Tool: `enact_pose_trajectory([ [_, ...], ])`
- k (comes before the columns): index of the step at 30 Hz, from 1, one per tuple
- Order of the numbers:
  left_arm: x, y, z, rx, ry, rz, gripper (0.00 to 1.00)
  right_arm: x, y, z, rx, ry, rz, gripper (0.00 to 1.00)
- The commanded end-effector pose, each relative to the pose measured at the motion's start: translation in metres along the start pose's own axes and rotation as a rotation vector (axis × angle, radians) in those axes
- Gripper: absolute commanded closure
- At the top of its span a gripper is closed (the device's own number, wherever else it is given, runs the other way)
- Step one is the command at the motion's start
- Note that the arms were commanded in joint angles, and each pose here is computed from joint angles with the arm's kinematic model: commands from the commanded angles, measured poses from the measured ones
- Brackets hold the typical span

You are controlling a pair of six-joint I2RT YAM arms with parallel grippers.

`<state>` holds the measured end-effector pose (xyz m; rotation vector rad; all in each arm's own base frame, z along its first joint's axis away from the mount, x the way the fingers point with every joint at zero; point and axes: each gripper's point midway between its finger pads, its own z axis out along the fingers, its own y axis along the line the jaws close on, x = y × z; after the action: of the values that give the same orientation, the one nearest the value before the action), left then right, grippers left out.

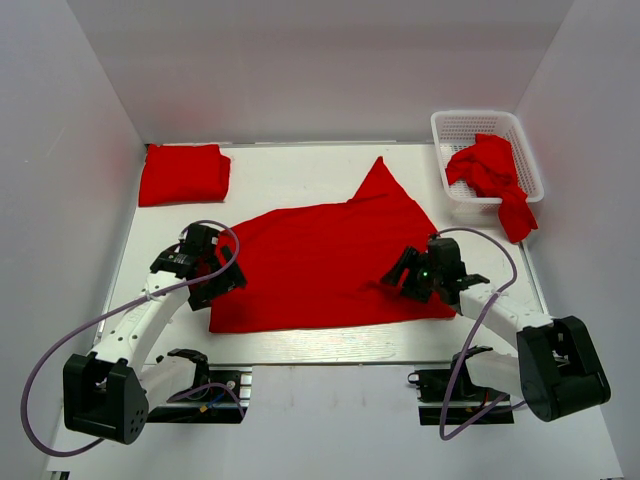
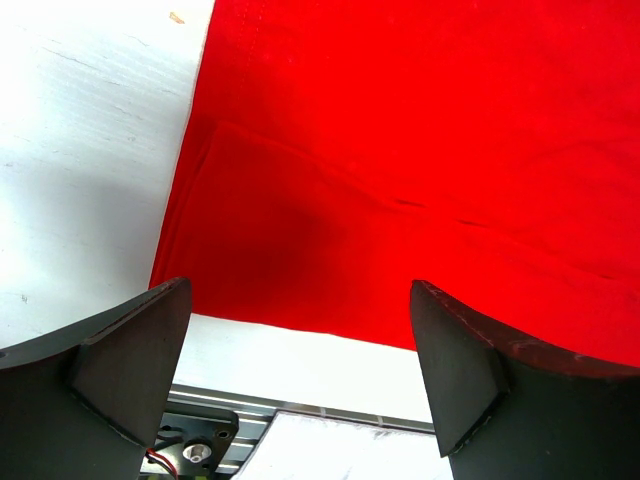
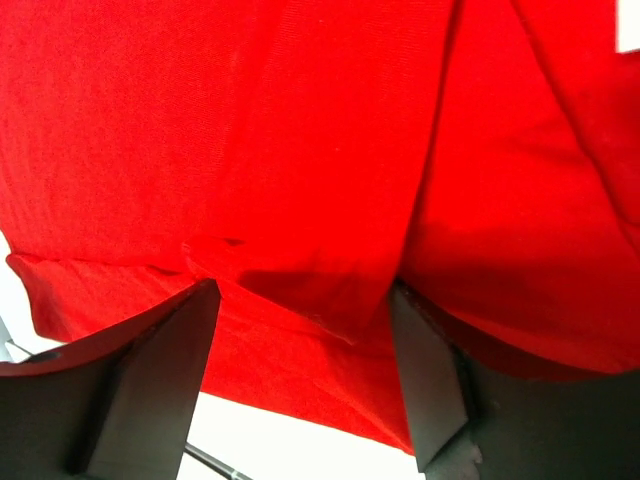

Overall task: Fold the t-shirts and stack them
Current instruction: Fold the flattened tshirt in 1/3 of the way

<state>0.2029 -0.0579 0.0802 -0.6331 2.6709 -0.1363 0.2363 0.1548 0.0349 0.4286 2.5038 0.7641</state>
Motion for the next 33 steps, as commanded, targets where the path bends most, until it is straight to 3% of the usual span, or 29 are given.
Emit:
enact_pose_trajectory([
  [1,-0.002,0.001,-0.003,-0.003,-0.017,0.001,0.0,0.002,-0.012,0.001,0.045,-0.012,0.024,0.28],
  [6,-0.001,0.0,-0.003,0.004,-0.011,0.001,0.0,0.001,-0.018,-0.004,0.083,-0.028,0.027,0.42],
  [19,0.001,0.0,0.0,0.006,0.002,0.002,0.0,0.004,-0.023,-0.003,0.106,-0.015,0.032,0.99],
  [26,0.001,-0.001,-0.001,0.012,-0.005,0.001,0.0,-0.001,-0.018,-0.006,0.085,-0.035,-0.015,1.0],
  [33,-0.004,-0.004,-0.003,0.024,-0.021,0.0,0.0,-0.016,0.013,-0.011,-0.045,-0.06,-0.123,1.0],
])
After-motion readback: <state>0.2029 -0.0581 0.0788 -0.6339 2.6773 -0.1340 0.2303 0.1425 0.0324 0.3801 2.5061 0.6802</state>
